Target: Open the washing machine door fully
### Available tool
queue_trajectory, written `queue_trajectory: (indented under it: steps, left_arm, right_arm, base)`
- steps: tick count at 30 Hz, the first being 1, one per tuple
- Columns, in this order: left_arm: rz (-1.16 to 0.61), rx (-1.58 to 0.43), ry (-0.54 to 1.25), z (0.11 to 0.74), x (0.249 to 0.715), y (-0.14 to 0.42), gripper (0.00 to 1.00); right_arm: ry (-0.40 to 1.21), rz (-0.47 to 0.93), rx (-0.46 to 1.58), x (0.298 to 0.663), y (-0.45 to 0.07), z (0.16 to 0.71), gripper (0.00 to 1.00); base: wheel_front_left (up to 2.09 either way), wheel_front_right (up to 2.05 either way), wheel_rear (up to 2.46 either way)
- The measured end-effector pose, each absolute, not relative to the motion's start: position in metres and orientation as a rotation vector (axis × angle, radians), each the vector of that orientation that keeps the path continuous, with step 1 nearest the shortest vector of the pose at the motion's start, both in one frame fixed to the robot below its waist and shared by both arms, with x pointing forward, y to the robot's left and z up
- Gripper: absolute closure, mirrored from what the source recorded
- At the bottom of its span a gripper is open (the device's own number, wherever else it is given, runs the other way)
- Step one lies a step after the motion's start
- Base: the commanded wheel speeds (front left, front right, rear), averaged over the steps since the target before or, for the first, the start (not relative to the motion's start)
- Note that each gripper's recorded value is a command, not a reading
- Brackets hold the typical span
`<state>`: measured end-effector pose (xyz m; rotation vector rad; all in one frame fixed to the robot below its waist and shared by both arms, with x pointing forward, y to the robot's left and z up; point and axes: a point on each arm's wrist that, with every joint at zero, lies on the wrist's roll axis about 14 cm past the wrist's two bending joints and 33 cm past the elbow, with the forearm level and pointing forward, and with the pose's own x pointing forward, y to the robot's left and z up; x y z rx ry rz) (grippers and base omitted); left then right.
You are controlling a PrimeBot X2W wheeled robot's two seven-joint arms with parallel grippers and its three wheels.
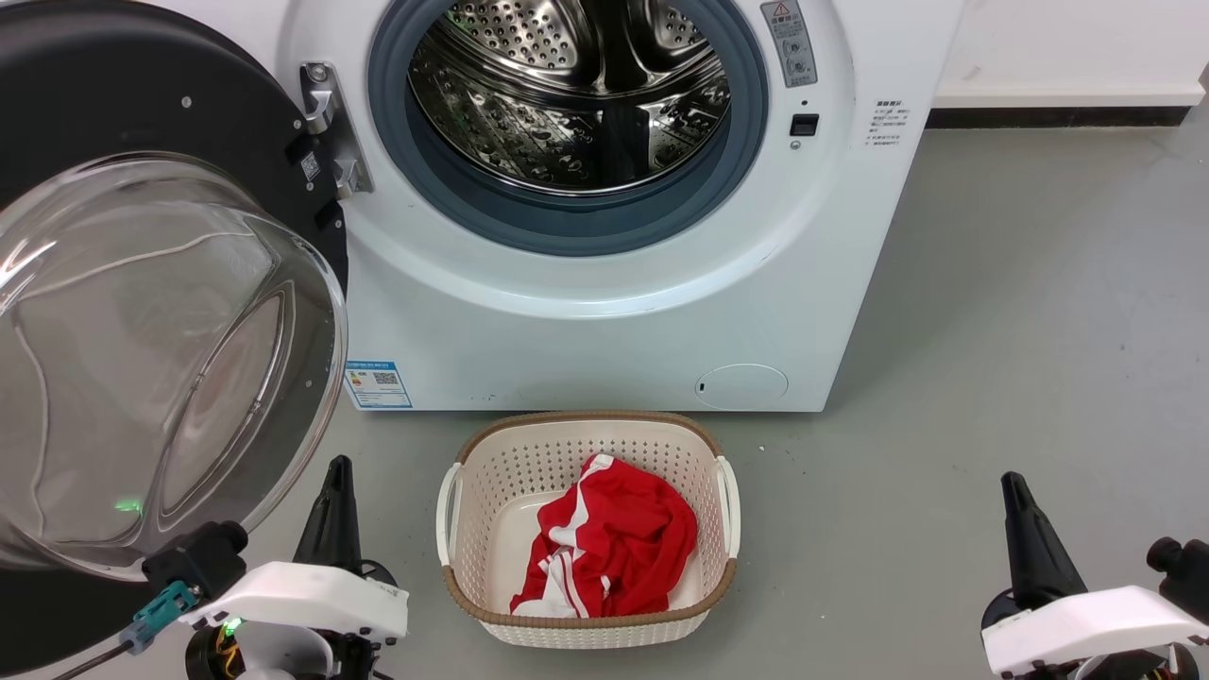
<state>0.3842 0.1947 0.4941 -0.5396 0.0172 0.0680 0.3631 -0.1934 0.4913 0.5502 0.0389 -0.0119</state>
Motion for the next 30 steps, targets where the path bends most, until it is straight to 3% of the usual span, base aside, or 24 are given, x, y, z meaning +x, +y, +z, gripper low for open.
queue_trajectory:
  steps: [30]
  left_arm:
    - [0.083, -0.956, 0.049, 0.4899, 0.3846, 0.1988, 1.00]
  right_arm:
    - [0.041, -0.035, 0.961, 0.3734, -0.1973, 0.4928, 1.00]
  base:
    - [0.00, 0.00, 0.00]
